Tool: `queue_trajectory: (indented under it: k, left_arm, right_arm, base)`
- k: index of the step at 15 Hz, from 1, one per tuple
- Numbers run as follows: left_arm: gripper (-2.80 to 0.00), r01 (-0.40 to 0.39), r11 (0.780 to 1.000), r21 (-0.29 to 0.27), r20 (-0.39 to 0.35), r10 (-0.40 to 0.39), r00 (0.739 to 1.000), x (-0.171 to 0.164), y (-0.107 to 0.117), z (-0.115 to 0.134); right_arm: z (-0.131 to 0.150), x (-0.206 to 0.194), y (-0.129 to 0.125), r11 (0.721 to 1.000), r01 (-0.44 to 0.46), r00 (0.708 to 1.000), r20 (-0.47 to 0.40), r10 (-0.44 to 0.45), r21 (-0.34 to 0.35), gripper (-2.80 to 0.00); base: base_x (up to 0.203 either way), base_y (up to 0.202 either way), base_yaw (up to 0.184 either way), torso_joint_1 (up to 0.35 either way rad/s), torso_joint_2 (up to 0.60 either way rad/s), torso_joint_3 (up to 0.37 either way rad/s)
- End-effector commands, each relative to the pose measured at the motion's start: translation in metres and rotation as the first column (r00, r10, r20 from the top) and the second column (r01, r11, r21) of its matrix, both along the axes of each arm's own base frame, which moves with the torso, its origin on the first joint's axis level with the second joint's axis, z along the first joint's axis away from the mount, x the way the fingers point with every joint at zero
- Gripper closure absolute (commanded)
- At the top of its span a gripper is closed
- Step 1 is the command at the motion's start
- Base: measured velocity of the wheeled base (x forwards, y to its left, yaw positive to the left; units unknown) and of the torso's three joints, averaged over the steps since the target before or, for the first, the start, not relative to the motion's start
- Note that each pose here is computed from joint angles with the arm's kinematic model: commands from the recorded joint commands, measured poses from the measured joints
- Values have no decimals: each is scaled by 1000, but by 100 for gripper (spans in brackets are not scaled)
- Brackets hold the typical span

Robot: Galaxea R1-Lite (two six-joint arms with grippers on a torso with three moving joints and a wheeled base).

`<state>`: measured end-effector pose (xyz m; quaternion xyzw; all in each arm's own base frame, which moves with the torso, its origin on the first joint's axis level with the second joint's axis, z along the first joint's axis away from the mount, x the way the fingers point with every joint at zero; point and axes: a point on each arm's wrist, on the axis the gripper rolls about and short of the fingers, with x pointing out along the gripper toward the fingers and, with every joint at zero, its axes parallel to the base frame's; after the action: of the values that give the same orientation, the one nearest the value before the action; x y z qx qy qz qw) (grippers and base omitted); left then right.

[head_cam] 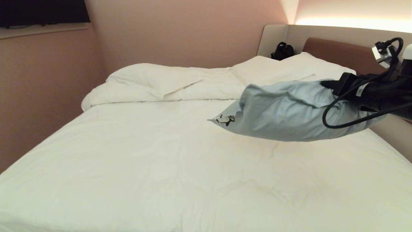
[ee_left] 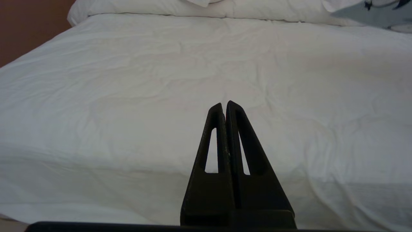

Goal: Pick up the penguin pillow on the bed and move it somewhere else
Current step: Move to the head of the bed

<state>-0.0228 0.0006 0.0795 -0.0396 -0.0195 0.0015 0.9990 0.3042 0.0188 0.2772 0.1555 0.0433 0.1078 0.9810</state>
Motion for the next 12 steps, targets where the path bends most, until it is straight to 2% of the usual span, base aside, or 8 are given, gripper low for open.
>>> queue_trajectory:
  k: [1, 12]
  left_arm:
    - [0, 0, 1000, -1, 1, 0, 1000, 0, 0, 0]
    - [0, 0, 1000, -1, 1, 0, 1000, 0, 0, 0]
  right_arm:
    - [-1, 3, -9, 1000, 30, 1000, 1, -30, 0, 0]
    - [-2, 15, -30, 995, 95, 995, 0, -95, -5, 0]
  base:
    - [0, -194, 0, 7, 2, -2]
    - [0, -192, 1, 2, 3, 2]
